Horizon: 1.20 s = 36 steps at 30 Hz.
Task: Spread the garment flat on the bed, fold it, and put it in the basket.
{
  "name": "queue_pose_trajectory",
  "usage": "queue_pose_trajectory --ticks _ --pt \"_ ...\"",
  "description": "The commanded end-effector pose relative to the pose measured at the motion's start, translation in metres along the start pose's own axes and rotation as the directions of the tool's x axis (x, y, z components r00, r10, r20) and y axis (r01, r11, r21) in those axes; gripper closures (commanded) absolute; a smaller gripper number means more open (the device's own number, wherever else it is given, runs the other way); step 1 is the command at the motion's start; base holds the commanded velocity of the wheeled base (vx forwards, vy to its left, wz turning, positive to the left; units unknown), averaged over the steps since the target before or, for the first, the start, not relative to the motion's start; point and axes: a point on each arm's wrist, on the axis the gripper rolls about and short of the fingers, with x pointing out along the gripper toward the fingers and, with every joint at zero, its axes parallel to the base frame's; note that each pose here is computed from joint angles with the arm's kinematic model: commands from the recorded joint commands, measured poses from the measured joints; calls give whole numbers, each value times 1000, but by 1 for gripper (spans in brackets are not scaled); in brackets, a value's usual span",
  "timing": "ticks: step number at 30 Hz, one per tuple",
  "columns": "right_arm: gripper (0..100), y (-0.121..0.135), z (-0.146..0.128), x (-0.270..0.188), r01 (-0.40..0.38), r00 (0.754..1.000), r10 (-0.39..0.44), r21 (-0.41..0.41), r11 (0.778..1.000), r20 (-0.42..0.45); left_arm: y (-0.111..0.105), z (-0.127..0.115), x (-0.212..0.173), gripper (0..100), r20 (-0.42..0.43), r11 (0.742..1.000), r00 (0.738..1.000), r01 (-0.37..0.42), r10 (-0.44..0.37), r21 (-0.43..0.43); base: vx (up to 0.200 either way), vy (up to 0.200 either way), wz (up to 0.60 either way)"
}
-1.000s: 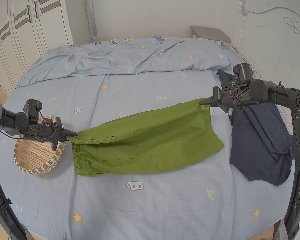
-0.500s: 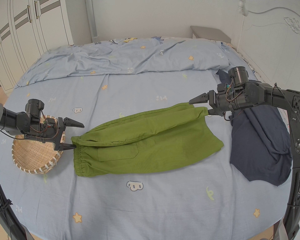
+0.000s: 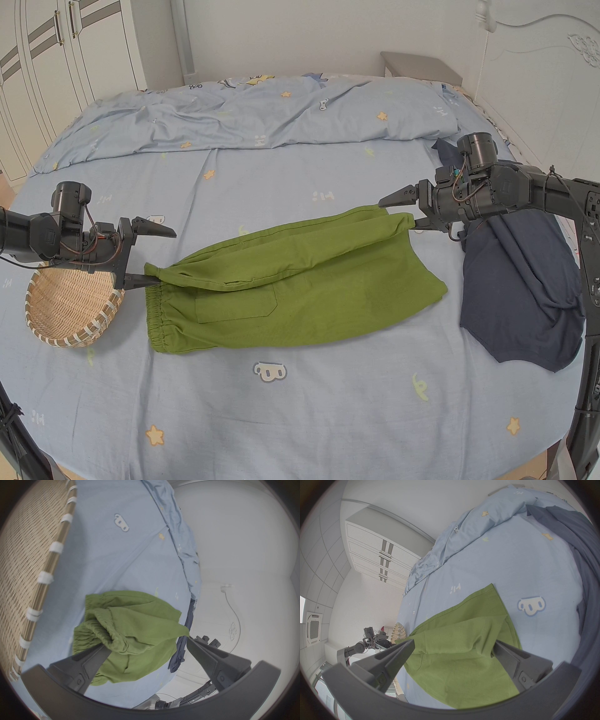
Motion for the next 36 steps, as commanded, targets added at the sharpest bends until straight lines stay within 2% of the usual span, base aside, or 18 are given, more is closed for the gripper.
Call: queue_pose_trajectory --ticks 1,10,13,15,22,26,29,35,36 --pt "0 3 1 -2 -4 1000 4 2 1000 5 -15 6 13 0 6 998 999 45 -45 35 0 0 0" --pt "0 2 0 -1 -3 1000 3 5 1000 1 -1 36 38 0 71 997 995 72 -70 -29 0 0 0" --pt "0 1 1 -2 -1 1000 1 8 1000 3 6 47 46 0 156 998 987 40 -32 -50 0 0 0" --pt "0 1 1 -2 0 1000 0 9 1000 4 6 49 45 0 183 998 983 31 -21 -53 0 0 0" --pt "0 3 0 -1 -4 1000 4 13 1000 0 10 48 33 0 203 997 979 12 3 -75 0 0 0" --pt "0 2 0 -2 1 1000 -1 16 1000 -1 1 38 21 0 200 998 980 25 -13 -62 0 0 0" --pt "0 3 1 -10 11 1000 -11 25 1000 -3 -13 21 7 0 196 998 980 35 -25 -46 0 0 0" --pt "0 8 -14 -40 38 999 -37 59 998 -22 -19 -17 -21 0 169 998 985 34 -25 -47 0 0 0" --pt "0 8 -14 -40 38 999 -37 59 998 -22 -19 -17 -21 0 169 998 985 34 -25 -47 0 0 0"
